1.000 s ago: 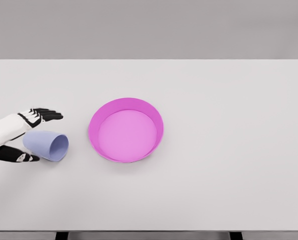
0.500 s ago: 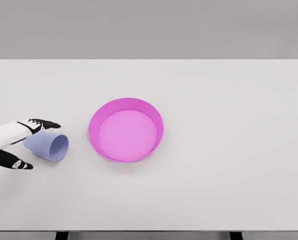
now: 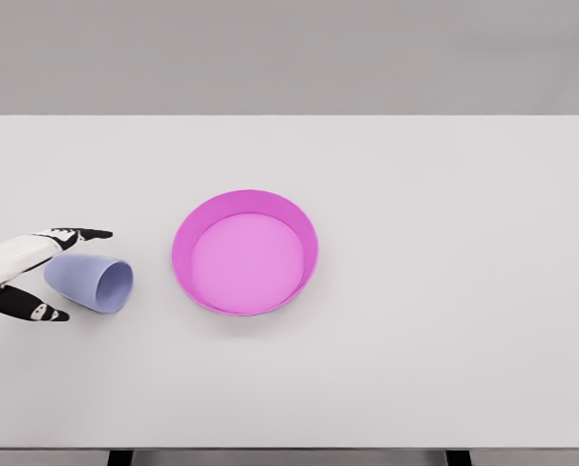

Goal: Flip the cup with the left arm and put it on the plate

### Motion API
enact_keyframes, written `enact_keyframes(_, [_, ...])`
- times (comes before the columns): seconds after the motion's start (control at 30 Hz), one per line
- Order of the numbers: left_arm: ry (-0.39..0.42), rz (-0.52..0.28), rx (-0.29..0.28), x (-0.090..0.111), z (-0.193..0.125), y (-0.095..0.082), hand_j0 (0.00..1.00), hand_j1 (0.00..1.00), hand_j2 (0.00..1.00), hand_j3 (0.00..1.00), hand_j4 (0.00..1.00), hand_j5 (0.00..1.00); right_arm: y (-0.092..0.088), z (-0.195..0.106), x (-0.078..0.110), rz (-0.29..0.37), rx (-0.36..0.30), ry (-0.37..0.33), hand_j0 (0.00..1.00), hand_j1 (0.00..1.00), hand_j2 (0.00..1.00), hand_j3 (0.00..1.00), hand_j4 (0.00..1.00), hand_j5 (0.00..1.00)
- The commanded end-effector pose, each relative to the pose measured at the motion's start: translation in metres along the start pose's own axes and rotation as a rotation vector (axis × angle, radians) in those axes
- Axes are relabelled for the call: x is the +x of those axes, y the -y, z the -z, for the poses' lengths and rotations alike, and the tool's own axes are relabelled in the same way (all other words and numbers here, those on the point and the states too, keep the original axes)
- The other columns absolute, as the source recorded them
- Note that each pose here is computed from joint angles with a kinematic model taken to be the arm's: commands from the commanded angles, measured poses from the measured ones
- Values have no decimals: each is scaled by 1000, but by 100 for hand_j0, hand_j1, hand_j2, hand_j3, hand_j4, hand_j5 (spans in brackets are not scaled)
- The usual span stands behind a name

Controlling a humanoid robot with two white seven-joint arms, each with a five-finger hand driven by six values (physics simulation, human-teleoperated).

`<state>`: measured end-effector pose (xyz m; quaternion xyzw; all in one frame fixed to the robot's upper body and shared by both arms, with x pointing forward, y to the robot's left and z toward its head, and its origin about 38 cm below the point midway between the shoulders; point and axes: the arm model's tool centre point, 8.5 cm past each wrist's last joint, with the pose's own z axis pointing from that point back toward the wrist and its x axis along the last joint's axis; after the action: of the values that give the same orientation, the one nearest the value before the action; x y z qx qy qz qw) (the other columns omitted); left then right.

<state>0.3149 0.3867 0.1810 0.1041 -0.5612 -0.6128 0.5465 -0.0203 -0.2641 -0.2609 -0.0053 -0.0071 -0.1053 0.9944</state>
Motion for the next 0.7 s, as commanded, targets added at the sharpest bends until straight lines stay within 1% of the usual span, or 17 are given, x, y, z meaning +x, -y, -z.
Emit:
enact_keyframes(0.0, [3, -19, 10, 0, 4, 4, 100, 100, 100, 100, 100, 100, 0, 0, 0, 0, 0, 1, 100, 100, 100, 100, 100, 100])
enact_keyframes(0.1, [-10, -37, 19, 0, 7, 7, 100, 100, 100, 100, 100, 100, 0, 0, 0, 0, 0, 1, 100, 100, 100, 100, 100, 100])
enact_keyframes(0.33, [2, -34, 29, 2, 13, 12, 100, 100, 100, 100, 100, 100, 0, 0, 0, 0, 0, 1, 100, 100, 100, 100, 100, 100])
enact_keyframes(0.4, [-22, -43, 30, 0, 14, 14, 100, 100, 100, 100, 100, 100, 0, 0, 0, 0, 0, -1, 100, 100, 100, 100, 100, 100])
enact_keyframes(0.6, [-19, -46, 34, 1, 18, 19, 100, 100, 100, 100, 100, 100, 0, 0, 0, 2, 0, -1, 100, 100, 100, 100, 100, 100])
enact_keyframes(0.67, [-30, -51, 36, 0, 20, 21, 100, 100, 100, 100, 100, 100, 0, 0, 0, 0, 0, -1, 100, 100, 100, 100, 100, 100])
